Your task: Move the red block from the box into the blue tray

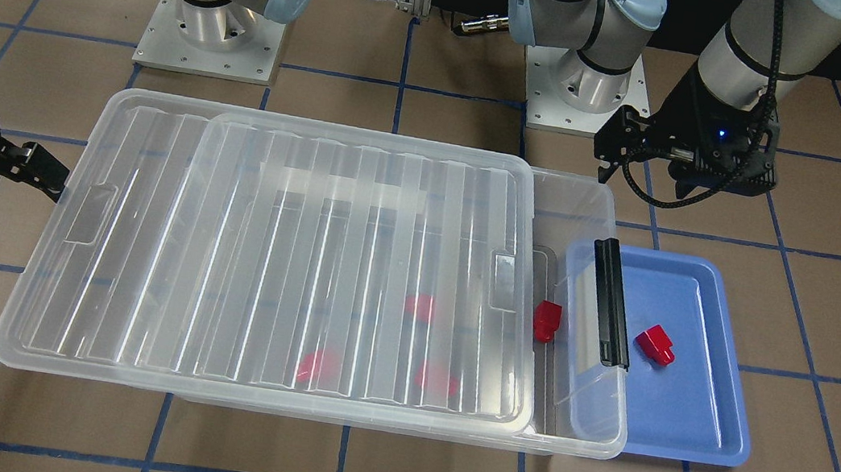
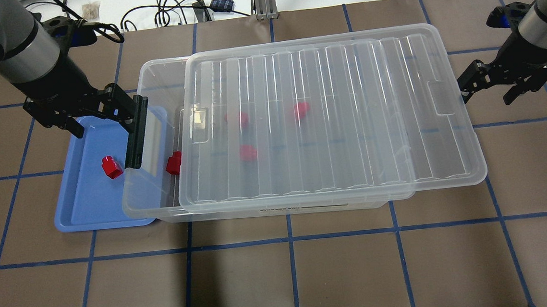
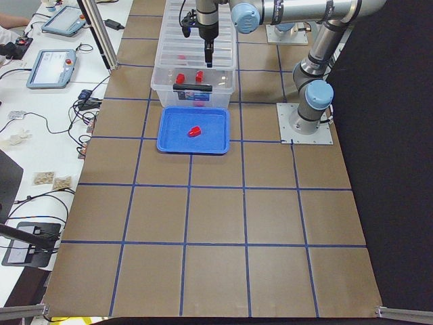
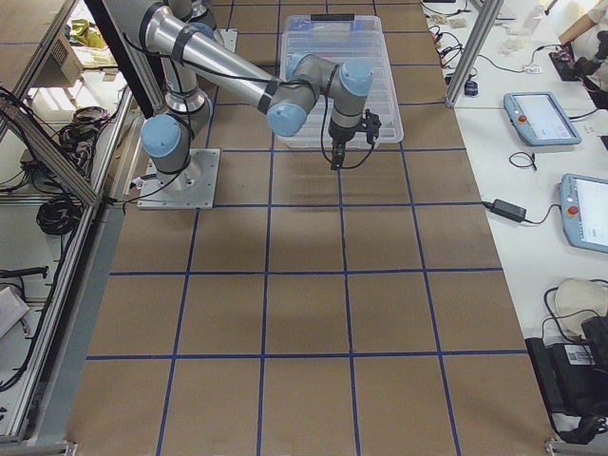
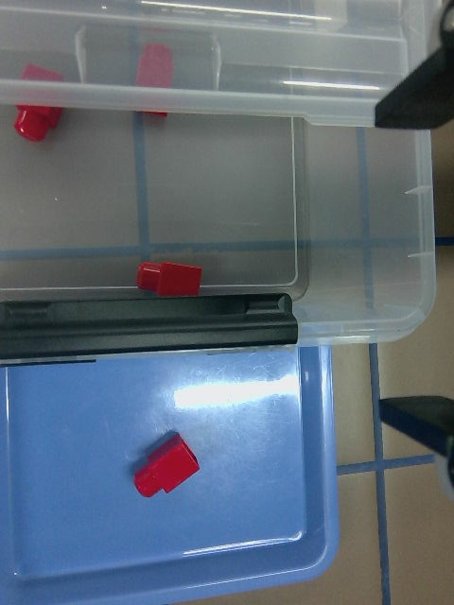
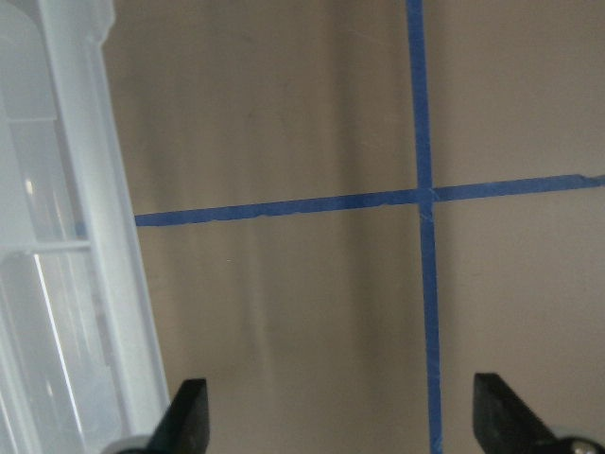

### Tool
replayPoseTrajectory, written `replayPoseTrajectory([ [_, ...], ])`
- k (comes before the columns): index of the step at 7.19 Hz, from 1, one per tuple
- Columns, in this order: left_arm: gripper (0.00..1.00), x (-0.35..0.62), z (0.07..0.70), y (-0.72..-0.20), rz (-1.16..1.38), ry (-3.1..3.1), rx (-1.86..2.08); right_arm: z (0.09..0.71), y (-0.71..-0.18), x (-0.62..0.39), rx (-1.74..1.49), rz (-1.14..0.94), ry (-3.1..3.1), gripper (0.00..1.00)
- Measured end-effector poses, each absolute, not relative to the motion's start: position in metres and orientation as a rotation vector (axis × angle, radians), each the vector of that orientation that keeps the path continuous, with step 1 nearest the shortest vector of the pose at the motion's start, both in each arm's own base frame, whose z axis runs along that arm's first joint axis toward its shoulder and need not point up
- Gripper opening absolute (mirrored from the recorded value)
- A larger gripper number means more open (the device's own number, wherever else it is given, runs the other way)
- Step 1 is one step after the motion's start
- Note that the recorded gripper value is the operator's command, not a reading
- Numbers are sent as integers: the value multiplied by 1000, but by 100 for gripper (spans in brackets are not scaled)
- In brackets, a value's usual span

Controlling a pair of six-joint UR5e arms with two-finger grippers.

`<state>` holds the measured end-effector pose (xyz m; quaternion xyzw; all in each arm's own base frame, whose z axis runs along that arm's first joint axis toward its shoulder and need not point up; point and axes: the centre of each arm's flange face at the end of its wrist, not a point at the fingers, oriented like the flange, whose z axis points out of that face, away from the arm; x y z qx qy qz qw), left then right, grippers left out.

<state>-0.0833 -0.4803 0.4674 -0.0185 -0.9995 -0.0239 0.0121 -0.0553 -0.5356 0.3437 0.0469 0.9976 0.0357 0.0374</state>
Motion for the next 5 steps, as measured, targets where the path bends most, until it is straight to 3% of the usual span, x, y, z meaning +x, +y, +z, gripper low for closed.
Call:
replayPoseTrajectory([
  [5,100,-83,466,-481,-80,-3115,-55,345,-540,15,209,109,3070,100],
])
